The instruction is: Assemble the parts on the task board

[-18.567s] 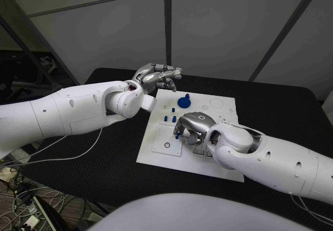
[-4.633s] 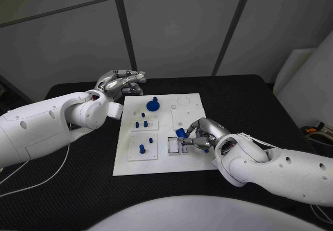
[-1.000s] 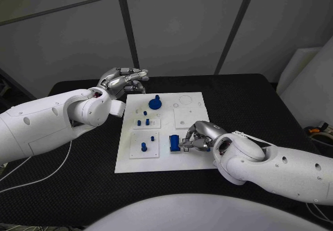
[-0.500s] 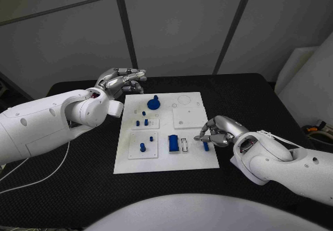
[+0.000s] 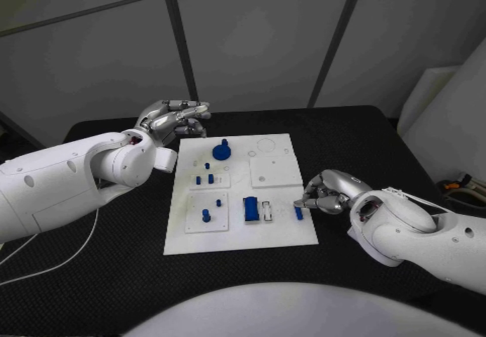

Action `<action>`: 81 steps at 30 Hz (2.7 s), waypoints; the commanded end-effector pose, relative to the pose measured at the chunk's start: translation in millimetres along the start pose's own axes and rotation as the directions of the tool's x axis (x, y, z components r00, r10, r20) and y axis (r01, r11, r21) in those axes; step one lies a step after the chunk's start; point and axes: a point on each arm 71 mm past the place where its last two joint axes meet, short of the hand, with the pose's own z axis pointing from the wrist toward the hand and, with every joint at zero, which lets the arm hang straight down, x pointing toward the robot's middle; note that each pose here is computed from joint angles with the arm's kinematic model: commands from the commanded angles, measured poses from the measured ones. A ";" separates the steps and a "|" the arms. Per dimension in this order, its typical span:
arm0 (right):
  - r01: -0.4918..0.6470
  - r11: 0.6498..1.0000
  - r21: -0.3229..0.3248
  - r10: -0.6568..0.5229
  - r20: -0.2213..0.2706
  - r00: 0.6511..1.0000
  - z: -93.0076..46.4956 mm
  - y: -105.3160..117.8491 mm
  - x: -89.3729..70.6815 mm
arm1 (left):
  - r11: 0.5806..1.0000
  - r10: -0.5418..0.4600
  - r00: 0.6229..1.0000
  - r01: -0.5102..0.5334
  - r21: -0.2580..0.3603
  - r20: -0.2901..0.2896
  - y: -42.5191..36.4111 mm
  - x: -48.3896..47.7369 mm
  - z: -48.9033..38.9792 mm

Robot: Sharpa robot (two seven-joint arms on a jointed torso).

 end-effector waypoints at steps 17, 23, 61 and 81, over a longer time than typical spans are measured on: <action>0.122 0.992 0.039 -0.118 -0.081 0.990 10.3 1.6 13.2 | 1.000 -0.005 1.000 0.005 0.008 -0.015 -1.3 1.5 -0.1; 0.135 0.990 0.047 -0.128 -0.119 0.985 9.5 1.0 22.7 | 1.000 -0.004 1.000 0.005 0.008 -0.014 -1.3 1.3 -0.1; -0.154 0.983 0.103 0.158 -0.034 0.987 -6.3 18.5 27.5 | 1.000 -0.004 1.000 0.004 0.010 -0.012 -1.1 0.8 -0.2; -0.299 0.954 0.026 0.300 -0.065 0.952 3.2 46.5 35.9 | 1.000 -0.013 1.000 0.013 -0.023 -0.009 15.7 0.3 -2.3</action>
